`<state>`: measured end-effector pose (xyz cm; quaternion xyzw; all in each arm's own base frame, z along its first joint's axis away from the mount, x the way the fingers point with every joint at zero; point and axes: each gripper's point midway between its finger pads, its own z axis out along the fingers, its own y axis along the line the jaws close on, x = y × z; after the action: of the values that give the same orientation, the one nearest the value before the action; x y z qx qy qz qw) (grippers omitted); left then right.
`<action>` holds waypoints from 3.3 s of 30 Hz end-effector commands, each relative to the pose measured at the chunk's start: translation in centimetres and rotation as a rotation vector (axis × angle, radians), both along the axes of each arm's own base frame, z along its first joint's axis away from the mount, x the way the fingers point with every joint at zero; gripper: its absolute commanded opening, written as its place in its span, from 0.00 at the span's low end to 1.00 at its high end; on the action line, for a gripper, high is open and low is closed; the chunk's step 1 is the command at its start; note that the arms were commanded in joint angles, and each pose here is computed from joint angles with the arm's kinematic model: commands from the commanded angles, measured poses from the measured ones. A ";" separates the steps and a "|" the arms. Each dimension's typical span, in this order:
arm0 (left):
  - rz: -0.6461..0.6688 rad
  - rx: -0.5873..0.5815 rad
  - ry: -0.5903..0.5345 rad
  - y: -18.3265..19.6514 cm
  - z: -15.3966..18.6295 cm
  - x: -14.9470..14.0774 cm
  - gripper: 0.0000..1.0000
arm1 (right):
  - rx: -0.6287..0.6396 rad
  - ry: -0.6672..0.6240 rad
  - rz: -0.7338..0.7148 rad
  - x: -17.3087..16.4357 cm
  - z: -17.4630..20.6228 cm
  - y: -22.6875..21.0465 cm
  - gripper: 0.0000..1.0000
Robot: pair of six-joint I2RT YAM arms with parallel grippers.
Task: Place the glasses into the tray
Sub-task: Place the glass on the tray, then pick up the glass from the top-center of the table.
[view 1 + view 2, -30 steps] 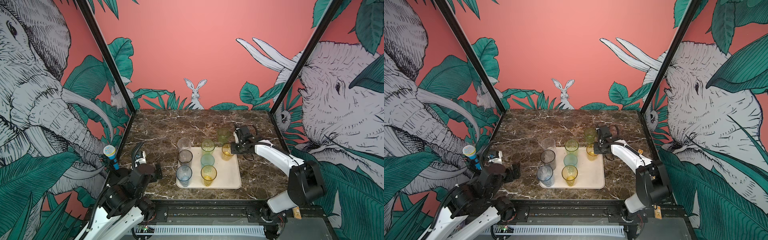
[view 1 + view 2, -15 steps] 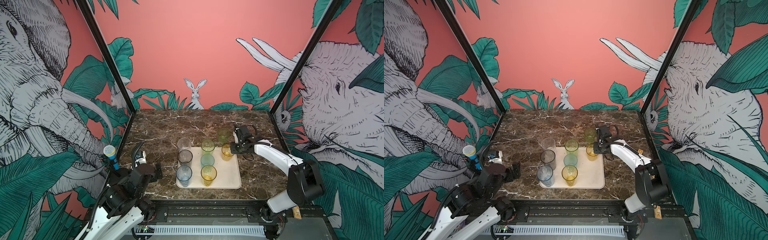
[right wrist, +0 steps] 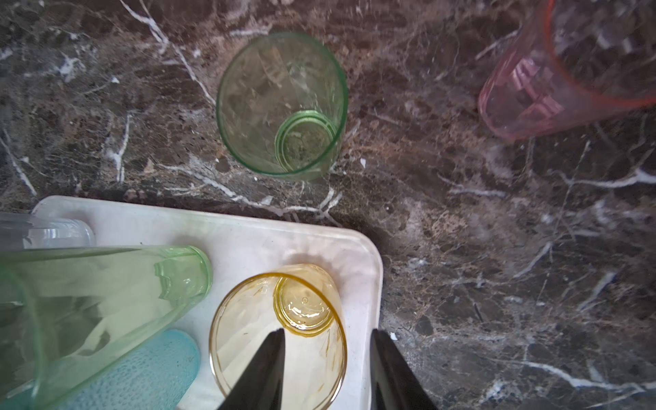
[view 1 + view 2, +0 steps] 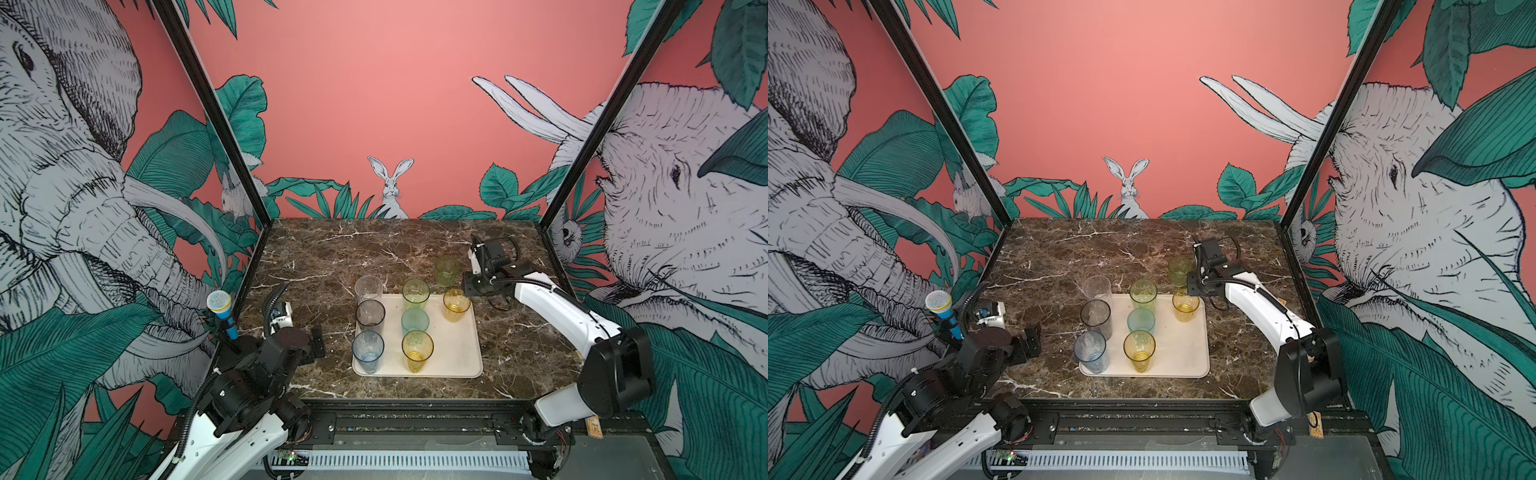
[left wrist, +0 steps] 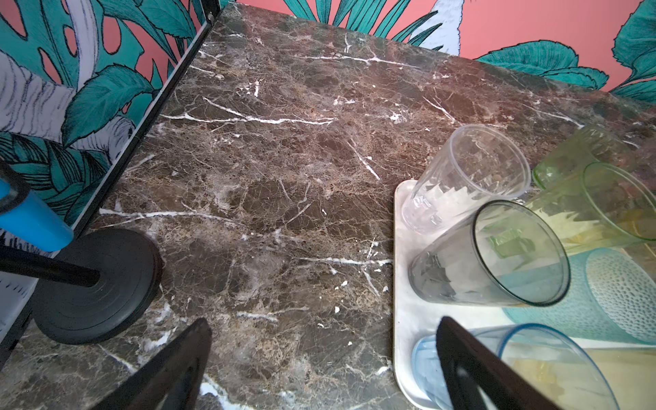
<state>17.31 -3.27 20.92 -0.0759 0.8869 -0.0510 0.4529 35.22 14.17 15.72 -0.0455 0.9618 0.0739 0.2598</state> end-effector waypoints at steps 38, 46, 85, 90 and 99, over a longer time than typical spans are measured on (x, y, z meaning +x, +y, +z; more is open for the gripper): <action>0.009 0.023 -0.011 0.1 -0.1 0.4 0.99 | 0.045 0.024 -0.042 12.2 -0.2 1.0 0.57; 0.011 0.025 -0.013 0.2 0.0 0.4 0.99 | 0.028 0.056 -0.044 12.7 -2.0 1.1 0.56; 0.012 0.018 -0.014 0.2 0.0 0.3 0.99 | 0.030 0.119 -0.033 12.7 -5.1 1.6 0.12; 0.010 0.016 -0.012 0.1 -0.1 0.3 0.99 | 0.032 0.118 -0.031 12.8 -5.0 1.7 0.05; 0.009 0.017 -0.012 0.2 -0.1 0.3 0.99 | 0.031 0.116 -0.030 12.7 -4.4 1.5 0.00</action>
<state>17.48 -3.38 21.09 -0.0709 0.8853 -0.0501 0.4568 47.46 15.71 10.64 -0.0236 0.9755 0.0843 0.2017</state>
